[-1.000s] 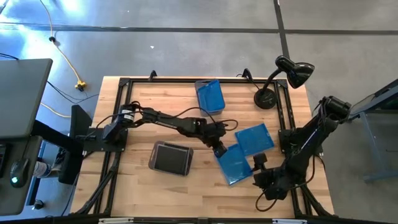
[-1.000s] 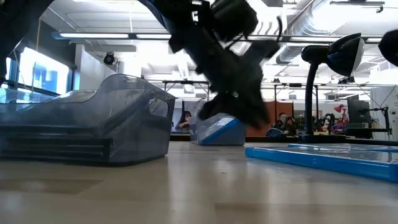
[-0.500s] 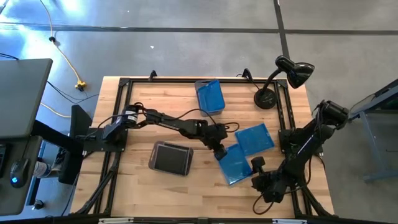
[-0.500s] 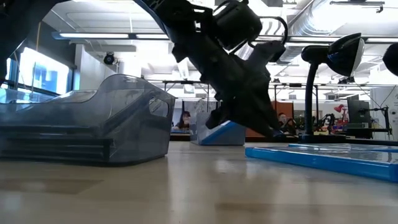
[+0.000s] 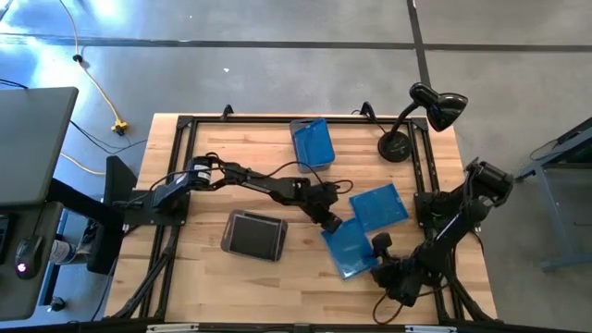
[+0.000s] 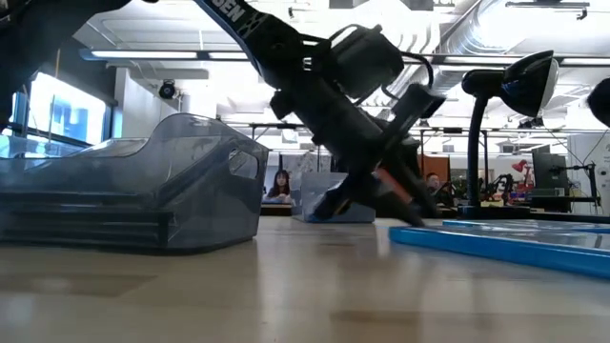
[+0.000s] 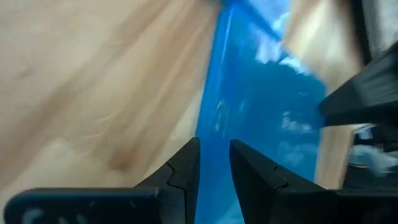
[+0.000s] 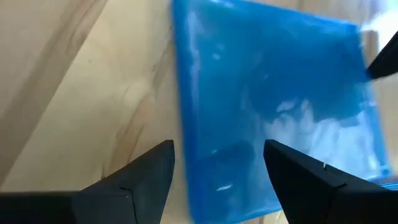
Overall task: Pick & place jewel cases by type
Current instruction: Put the top left blue CD case into the top black bin
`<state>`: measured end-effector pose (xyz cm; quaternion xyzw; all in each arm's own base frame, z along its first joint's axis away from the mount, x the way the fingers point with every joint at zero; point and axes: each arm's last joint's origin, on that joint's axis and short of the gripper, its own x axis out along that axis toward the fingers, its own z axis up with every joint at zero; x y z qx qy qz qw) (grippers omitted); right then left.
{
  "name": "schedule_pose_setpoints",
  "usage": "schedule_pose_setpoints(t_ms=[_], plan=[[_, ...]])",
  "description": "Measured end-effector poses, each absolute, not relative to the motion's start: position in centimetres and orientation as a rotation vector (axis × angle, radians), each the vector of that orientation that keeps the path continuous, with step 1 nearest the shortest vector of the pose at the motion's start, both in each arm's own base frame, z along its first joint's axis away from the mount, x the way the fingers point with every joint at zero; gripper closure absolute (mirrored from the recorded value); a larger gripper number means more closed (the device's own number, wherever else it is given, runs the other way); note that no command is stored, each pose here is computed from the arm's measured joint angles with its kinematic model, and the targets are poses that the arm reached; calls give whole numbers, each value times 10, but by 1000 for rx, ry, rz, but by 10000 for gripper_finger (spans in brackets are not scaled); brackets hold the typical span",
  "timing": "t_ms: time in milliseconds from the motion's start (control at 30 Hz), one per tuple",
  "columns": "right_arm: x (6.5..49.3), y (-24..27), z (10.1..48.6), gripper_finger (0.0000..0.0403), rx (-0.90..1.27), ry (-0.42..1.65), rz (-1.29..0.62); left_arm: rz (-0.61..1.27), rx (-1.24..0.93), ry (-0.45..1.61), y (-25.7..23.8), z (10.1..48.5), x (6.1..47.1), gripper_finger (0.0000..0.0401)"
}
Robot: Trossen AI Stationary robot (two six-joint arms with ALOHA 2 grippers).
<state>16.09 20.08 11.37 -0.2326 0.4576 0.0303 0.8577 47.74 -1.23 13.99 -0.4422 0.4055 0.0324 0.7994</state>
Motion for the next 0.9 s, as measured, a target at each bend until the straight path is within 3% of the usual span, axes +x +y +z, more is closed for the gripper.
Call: schedule_pose_setpoints(t_ms=[367,667,900], plan=[[162,198,110,156,-538,930,-3,-47,-1059,878,-20,134,486,315],[161,198,110,156,-525,938,-6,-155,-1049,763,-22,180,507,315],[158,199,110,156,-536,923,-18,-155,-964,847,-24,205,508,315]])
